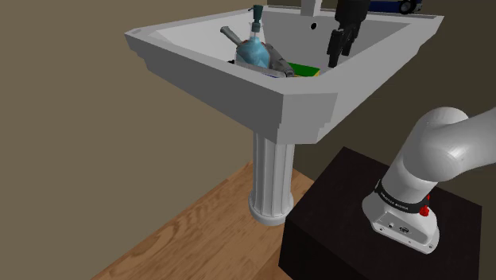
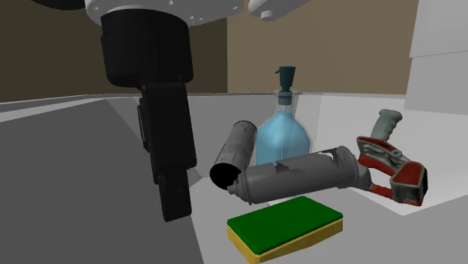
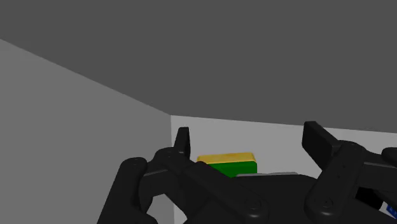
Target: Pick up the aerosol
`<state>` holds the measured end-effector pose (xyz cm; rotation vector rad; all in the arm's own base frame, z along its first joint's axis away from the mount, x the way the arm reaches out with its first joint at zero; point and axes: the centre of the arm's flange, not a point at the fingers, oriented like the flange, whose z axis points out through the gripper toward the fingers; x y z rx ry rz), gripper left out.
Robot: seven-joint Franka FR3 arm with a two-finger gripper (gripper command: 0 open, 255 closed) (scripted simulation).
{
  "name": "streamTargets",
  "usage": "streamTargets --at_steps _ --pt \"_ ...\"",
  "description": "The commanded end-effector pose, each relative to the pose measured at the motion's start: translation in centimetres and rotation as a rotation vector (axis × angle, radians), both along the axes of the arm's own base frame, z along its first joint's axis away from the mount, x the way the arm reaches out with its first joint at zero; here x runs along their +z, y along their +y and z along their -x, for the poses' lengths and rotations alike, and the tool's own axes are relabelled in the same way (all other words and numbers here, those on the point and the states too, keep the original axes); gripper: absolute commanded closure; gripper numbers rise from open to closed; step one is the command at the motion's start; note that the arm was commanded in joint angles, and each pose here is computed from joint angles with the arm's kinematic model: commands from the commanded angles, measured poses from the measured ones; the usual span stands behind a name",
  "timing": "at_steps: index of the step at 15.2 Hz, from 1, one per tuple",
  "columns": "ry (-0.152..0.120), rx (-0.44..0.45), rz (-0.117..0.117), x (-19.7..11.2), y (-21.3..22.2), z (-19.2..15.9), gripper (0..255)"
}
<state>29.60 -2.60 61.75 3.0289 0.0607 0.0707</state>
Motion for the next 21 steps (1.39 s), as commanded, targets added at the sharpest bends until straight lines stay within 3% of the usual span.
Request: streamTargets --at_steps 1,11,21 --pt "0.0 0.0 0.0 0.0 0.0 0.0 0" --pt "-0.15 0.364 0.007 0.1 7.2 -7.7 0" --pt "-0.299 0.728 0.014 1.0 16.6 -12.2 0"
